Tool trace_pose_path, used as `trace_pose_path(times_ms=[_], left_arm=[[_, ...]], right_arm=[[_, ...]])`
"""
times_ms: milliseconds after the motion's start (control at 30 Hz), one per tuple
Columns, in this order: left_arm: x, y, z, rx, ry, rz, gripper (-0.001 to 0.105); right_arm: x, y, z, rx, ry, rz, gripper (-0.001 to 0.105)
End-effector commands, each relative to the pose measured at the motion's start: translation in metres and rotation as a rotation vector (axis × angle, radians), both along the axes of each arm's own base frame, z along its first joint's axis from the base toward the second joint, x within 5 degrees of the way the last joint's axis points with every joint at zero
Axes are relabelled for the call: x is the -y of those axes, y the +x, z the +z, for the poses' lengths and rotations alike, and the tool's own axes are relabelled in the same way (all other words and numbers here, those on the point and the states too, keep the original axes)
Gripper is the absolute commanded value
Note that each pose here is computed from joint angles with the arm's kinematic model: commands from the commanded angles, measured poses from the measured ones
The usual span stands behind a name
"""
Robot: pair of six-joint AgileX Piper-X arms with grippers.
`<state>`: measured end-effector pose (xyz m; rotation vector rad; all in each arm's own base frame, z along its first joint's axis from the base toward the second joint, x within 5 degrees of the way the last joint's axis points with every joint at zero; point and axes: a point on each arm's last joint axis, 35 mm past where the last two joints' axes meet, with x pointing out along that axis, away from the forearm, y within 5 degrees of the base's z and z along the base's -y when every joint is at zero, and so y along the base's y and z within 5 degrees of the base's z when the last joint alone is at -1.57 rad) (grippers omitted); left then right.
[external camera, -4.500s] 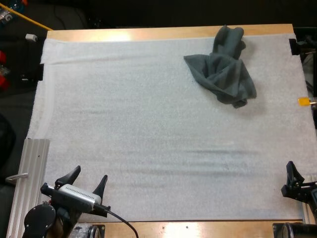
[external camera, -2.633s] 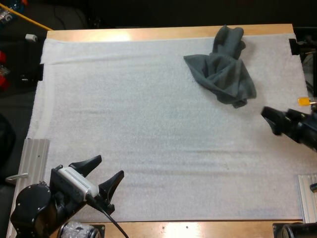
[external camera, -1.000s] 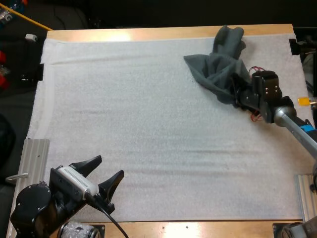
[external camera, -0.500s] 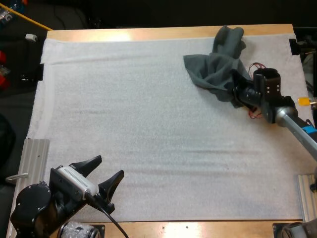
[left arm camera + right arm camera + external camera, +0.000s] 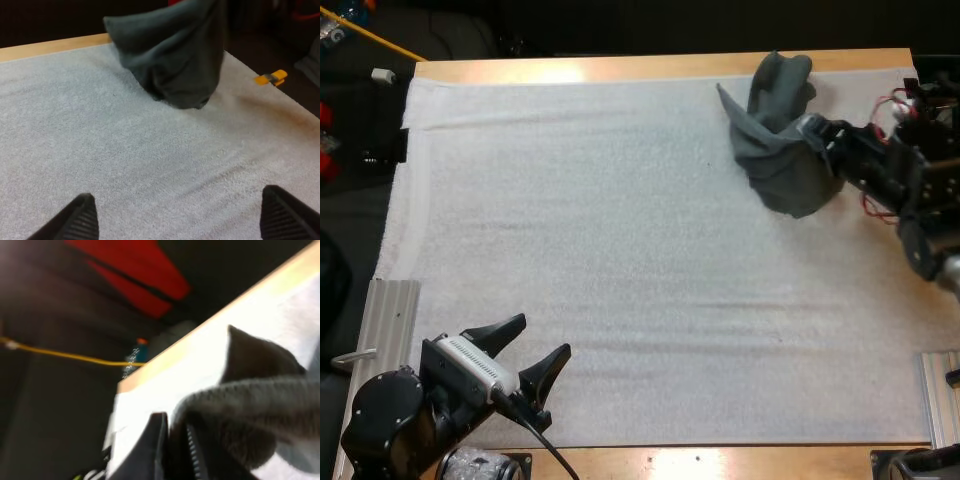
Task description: Pick towel from pile, fold and stack
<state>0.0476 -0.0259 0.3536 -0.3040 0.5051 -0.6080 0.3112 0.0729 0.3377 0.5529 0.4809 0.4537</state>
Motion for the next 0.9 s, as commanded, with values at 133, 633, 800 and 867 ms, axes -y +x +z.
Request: trace_pose_path(times_ms=[133, 633, 800, 867], left_arm=[[0.000, 0.000, 0.003, 0.009, -0.012, -0.007, 0.066], [0.000, 0.000, 0.003, 0.009, -0.012, -0.007, 0.066], [0.000, 0.000, 0.003, 0.009, -0.012, -0.007, 0.066], [0.000, 0.000, 0.003, 0.009, -0.012, -0.007, 0.066]], right_arm=[[0.004, -0.038, 0.035, 0.061, -0.006, 0.094, 0.000], [-0.010, -0.109, 0.078, 0.093, 0.113, 0.346, 0.000], [-0.041, -0.120, 0.081, 0.122, 0.099, 0.398, 0.000], [-0.060, -0.124, 0.083, 0.168, 0.101, 0.412, 0.000]])
